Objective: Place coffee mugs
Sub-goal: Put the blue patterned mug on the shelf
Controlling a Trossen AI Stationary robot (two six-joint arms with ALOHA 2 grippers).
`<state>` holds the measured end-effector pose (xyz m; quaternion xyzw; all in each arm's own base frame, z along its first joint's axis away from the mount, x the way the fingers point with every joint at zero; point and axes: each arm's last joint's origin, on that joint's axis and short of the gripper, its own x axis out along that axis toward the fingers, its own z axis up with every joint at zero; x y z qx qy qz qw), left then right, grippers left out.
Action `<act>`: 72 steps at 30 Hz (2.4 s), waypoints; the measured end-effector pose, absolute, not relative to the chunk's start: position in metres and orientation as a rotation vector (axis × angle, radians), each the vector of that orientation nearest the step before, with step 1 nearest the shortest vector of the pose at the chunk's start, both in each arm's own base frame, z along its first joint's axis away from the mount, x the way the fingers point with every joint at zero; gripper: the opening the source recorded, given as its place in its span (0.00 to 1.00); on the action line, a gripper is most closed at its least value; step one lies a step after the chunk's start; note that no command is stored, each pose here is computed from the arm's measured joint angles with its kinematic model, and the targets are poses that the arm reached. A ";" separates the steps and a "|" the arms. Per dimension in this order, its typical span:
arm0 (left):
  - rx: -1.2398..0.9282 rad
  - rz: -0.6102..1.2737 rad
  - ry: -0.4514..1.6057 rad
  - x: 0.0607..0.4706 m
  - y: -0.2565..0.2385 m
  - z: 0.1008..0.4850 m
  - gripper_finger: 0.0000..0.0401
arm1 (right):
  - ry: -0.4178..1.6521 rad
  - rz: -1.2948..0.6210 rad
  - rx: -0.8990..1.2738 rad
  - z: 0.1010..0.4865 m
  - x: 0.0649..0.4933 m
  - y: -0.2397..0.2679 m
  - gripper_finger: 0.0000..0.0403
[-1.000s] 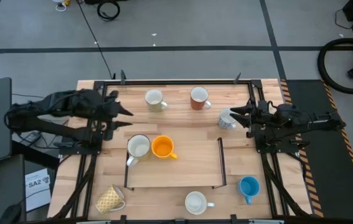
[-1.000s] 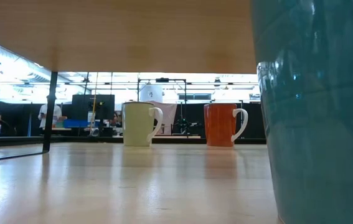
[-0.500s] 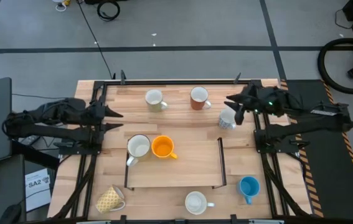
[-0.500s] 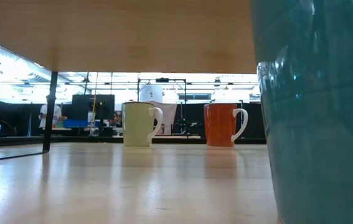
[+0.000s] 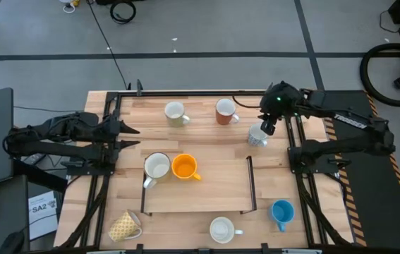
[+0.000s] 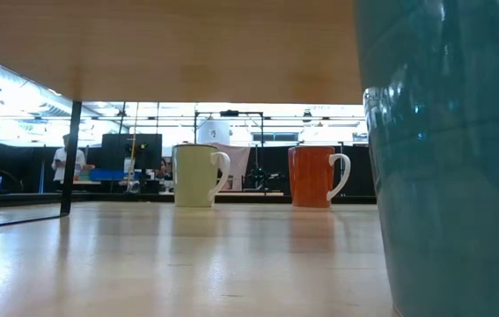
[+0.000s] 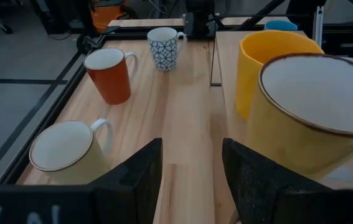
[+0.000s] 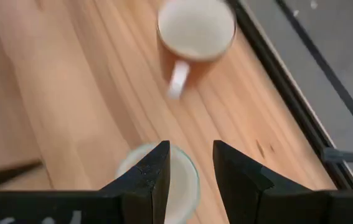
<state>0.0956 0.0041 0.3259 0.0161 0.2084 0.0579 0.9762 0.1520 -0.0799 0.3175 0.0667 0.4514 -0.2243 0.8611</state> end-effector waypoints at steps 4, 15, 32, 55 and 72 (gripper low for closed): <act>0.032 0.117 0.420 0.096 0.004 0.326 0.43 | 1.027 -0.425 0.118 0.310 0.154 -0.088 0.32; 0.032 0.117 0.421 0.096 0.004 0.326 0.43 | 1.193 -0.406 0.159 0.282 0.174 -0.111 0.32; 0.032 0.117 0.421 0.096 0.004 0.326 0.43 | 1.401 -0.261 0.143 0.246 0.195 -0.126 0.32; 0.031 0.116 0.421 0.096 0.004 0.326 0.43 | 1.496 -0.242 0.193 0.223 0.206 -0.131 0.21; 0.032 0.116 0.422 0.096 0.004 0.326 0.43 | 1.510 -0.225 0.220 0.229 0.205 -0.118 0.06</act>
